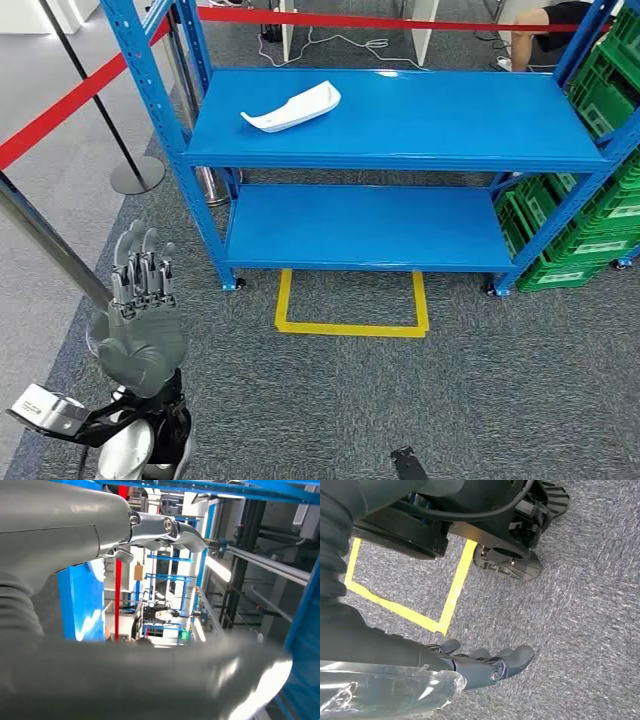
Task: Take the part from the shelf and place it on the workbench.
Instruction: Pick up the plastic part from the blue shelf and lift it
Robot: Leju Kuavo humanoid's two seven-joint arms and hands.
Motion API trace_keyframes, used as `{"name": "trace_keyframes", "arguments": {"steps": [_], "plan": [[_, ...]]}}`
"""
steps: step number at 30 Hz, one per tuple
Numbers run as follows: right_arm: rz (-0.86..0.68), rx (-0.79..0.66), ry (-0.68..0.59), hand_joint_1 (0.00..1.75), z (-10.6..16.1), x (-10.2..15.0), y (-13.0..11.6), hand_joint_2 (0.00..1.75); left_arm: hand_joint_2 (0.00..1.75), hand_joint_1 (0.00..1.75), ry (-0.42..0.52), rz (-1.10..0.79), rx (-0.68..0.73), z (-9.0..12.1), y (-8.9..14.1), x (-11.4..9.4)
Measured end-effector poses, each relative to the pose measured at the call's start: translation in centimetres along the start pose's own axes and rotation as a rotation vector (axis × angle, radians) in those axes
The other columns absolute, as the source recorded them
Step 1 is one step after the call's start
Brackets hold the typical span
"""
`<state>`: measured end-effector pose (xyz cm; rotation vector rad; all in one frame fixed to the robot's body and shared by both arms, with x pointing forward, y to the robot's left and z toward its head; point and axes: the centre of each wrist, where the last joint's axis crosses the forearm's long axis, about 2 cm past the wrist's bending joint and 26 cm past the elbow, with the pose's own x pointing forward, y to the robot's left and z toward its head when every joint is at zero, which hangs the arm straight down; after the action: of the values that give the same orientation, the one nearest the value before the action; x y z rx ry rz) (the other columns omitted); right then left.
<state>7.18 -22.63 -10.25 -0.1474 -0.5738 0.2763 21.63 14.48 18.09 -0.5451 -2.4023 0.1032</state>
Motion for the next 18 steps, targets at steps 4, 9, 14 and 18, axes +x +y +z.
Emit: {"name": "trace_keyframes", "arguments": {"steps": [4,9,14,18], "plan": [[0.026,-0.020,0.036,0.00,0.04,-0.08,-0.03,0.00,0.00,0.00,0.000,0.004,0.004,0.02,-0.09,0.02],[0.061,-0.031,0.065,0.00,0.08,-0.16,-0.06,0.00,0.00,0.00,0.001,0.012,0.002,0.07,-0.28,0.03],[0.121,-0.047,0.105,0.00,0.06,-0.07,-0.09,0.00,0.00,0.00,-0.001,0.020,0.001,0.02,-0.49,0.04],[0.222,-0.098,0.206,0.00,0.04,0.10,-0.14,0.00,0.00,0.00,-0.003,0.028,0.006,-0.09,-0.57,0.03]]}}
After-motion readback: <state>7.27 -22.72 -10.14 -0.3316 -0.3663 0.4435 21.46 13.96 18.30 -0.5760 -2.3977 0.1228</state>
